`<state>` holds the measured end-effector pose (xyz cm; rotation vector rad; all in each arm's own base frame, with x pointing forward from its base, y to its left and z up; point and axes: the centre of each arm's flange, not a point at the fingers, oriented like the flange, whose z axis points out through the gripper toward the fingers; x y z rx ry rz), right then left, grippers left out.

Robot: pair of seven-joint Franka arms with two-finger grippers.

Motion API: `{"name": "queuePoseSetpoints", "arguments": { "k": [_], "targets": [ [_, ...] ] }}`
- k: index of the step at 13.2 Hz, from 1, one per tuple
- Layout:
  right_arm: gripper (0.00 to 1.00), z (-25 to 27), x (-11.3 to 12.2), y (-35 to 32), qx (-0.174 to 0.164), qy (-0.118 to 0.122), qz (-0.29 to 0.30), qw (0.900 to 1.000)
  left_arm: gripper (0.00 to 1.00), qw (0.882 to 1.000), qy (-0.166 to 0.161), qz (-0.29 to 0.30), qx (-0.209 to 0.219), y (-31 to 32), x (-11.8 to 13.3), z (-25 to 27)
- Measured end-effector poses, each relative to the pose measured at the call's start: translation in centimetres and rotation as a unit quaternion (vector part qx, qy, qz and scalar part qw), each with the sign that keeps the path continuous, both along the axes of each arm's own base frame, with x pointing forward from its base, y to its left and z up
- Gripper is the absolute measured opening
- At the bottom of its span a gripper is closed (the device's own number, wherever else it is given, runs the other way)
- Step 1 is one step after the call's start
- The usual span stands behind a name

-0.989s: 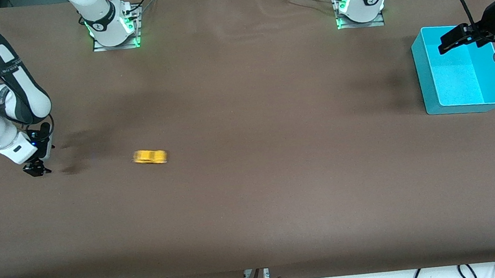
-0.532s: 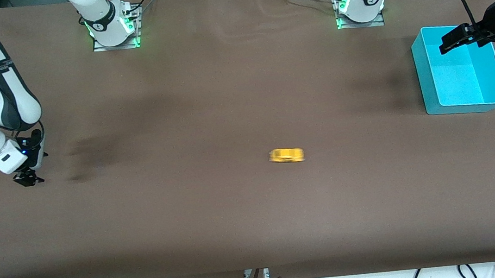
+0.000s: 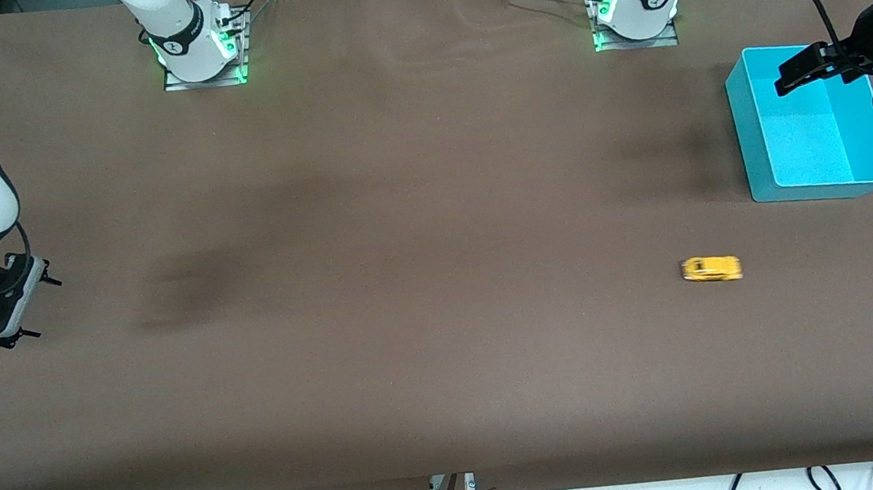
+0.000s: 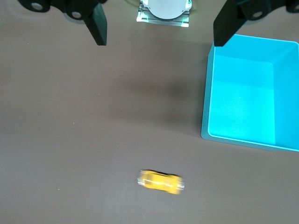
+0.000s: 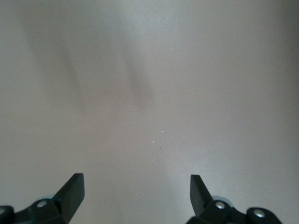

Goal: Wind and store yellow beetle car
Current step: 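Move the left gripper toward the car while the right gripper retracts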

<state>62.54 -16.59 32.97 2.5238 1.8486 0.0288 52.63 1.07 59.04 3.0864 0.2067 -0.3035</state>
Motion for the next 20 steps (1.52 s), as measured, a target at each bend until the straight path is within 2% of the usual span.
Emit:
{"name": "queuePoseSetpoints", "arguments": {
  "k": [4,7,9,11,14,16,18,19,20],
  "targets": [
    [1.0,2.4,1.0,1.0,0.008,0.012,-0.08,0.997,1.0,1.0,0.0,0.001,0.0,0.1,0.3,-1.2],
    [1.0,5.1,2.1,2.5,0.012,0.023,-0.168,0.985,1.0,1.0,-0.002,0.006,0.002,0.4,1.0,-3.0],
    [1.0,6.9,2.7,5.0,0.011,0.037,-0.236,0.971,1.0,1.0,-0.013,-0.004,0.0,1.5,1.8,-4.3],
    [1.0,8.6,3.0,8.4,0.005,0.06,-0.299,0.952,1.0,0.999,-0.03,-0.03,-0.004,4.4,2.9,-6.4],
    [1.0,11.1,3.1,13.5,0.002,0.076,-0.373,0.925,1.0,0.993,-0.046,-0.103,-0.013,9.3,3.8,-10.2],
    [1.0,12.7,2.8,16.1,0.001,0.084,-0.416,0.905,1.0,0.984,-0.058,-0.17,-0.017,12.0,4.3,-12.8],
    [1.0,14.7,2.0,17.8,-0.009,0.099,-0.458,0.884,1.0,0.966,-0.074,-0.247,-0.017,14.9,4.6,-15.6],
    [1.0,15.9,1.4,18.1,-0.012,0.105,-0.469,0.877,1.0,0.955,-0.081,-0.287,-0.016,16.5,4.6,-17.0],
    [1.0,17.1,1.0,18.0,-0.01,0.104,-0.473,0.875,1.0,0.941,-0.085,-0.327,-0.014,18.1,4.6,-18.5]
  ]
}}
